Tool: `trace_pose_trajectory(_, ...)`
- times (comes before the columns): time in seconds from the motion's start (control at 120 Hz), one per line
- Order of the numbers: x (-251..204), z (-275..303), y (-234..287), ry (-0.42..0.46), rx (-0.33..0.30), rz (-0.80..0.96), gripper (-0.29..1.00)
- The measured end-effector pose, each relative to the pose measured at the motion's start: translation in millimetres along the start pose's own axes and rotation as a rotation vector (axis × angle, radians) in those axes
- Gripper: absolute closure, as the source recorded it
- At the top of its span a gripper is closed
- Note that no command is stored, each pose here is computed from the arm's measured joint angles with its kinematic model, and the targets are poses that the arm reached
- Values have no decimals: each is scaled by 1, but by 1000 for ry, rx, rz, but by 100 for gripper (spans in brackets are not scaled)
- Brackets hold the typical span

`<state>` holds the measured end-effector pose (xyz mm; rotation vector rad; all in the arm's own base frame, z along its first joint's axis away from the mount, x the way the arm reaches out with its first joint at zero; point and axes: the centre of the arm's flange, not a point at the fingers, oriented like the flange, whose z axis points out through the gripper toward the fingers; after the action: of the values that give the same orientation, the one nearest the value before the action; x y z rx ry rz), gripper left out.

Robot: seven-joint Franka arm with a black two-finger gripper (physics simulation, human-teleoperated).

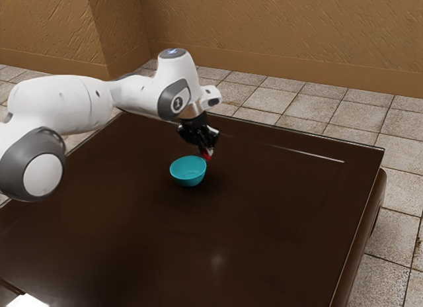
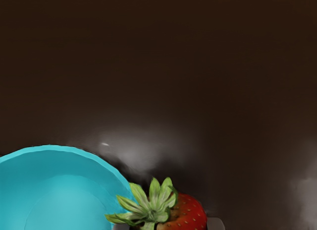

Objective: Take strawberry from the bowl

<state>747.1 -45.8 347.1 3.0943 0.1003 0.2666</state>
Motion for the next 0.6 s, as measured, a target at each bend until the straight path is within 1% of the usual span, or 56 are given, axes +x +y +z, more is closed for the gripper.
trace_pose_trajectory(0.175,-8,-1,71,15,-82,72,69)
trace_pose_trajectory(0.275,-11,18,104,20,-117,100,69)
trace_pose_trajectory(0.417,-14,43,134,20,-155,118,69)
trace_pose_trajectory(0.442,-15,44,138,22,-160,121,66)
trace_pose_trajectory(0.6,-12,29,143,54,-169,134,34)
